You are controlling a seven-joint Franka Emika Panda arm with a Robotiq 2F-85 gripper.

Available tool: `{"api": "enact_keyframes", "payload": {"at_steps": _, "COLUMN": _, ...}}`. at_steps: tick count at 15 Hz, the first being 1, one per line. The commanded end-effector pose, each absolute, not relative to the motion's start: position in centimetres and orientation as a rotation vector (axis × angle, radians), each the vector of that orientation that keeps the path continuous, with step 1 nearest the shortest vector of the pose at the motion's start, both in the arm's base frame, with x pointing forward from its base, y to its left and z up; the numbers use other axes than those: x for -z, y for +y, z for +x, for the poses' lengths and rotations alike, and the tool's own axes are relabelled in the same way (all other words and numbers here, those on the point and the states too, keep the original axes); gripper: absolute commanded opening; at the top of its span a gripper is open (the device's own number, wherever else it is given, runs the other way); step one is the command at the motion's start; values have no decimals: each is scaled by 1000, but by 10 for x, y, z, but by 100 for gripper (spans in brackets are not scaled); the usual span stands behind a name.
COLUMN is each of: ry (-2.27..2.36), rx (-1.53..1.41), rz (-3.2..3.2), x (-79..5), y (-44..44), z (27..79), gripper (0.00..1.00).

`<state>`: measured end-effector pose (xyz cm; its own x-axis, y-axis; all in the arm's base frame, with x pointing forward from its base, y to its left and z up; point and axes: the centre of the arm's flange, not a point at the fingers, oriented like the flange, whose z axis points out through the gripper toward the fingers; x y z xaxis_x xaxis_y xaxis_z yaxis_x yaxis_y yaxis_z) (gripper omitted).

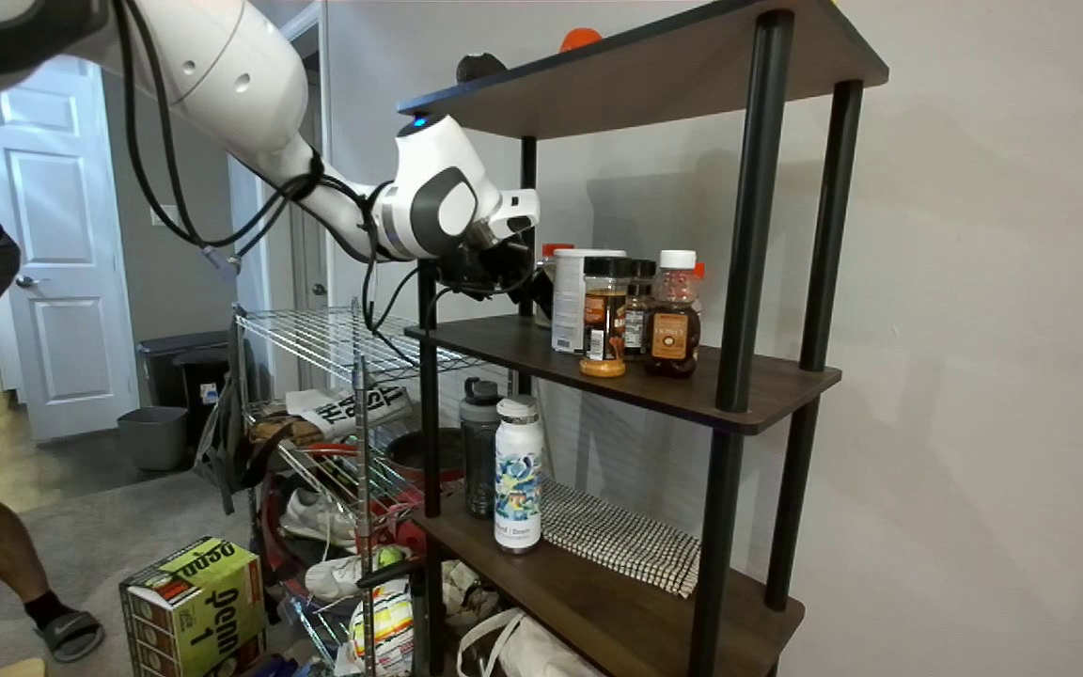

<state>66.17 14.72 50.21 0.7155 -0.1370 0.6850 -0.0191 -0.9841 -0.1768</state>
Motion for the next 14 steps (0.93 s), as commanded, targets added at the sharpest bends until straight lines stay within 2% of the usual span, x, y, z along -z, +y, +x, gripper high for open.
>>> {"api": "enact_keyframes", "payload": {"at_steps": 1, "ry": 127, "rx": 1121, "rz": -2763, "x": -502, "y": 147, "z": 662, "gripper": 100}}
{"api": "enact_keyframes", "payload": {"at_steps": 14, "ry": 118, "rx": 1121, "rz": -2761, "x": -503, "y": 149, "z": 661, "gripper": 100}}
